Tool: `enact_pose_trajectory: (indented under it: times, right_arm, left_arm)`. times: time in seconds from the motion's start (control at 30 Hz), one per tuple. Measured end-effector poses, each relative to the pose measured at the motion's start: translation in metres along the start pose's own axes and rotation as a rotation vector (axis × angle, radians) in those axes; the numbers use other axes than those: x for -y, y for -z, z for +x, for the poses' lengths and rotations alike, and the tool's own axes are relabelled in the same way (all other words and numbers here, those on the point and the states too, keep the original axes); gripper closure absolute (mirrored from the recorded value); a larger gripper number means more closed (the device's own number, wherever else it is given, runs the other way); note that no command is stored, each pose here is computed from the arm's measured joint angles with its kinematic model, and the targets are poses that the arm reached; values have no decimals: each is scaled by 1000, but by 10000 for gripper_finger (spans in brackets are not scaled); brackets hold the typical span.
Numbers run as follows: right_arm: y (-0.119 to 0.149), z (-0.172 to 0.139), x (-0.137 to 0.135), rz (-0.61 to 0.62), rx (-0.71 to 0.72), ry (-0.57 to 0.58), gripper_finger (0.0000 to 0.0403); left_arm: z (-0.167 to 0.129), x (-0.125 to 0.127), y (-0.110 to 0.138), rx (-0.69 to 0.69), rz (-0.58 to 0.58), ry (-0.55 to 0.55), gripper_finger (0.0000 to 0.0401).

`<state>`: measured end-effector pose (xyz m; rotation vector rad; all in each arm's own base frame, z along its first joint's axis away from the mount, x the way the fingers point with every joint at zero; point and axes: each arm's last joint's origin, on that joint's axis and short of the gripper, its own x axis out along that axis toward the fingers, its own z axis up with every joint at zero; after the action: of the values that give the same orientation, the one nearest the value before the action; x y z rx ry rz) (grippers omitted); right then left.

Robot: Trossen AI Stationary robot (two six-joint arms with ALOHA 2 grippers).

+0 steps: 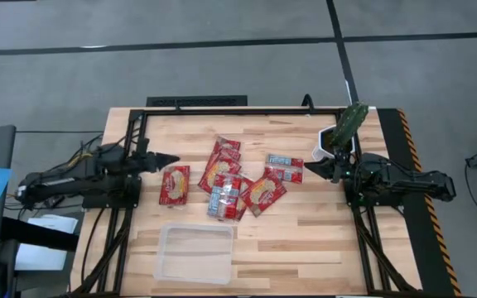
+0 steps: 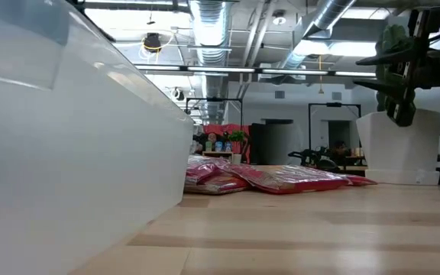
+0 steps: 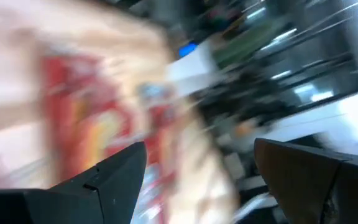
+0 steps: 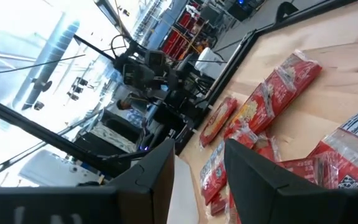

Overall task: Sort popcorn bags into baskets
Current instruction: Put the popcorn bag into the transparent bin

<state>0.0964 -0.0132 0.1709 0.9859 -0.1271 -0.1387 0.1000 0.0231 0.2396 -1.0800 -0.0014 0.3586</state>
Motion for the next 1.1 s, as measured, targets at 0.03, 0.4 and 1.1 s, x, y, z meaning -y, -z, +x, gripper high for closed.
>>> enact_pose_trajectory:
  times: [0.03, 0.4, 1.1]
  right_arm:
    - [0, 0, 0, 0, -1, 1, 238]
    - [0, 0, 0, -72, 4, 8, 238]
    - [-2, 0, 0, -71, 47, 34, 245]
  left_arm:
    - [1, 4, -2, -35, 7, -85, 113]
    - [41, 2, -1, -296, 150, -806, 113]
    - [37, -49, 27, -329, 108, -804, 113]
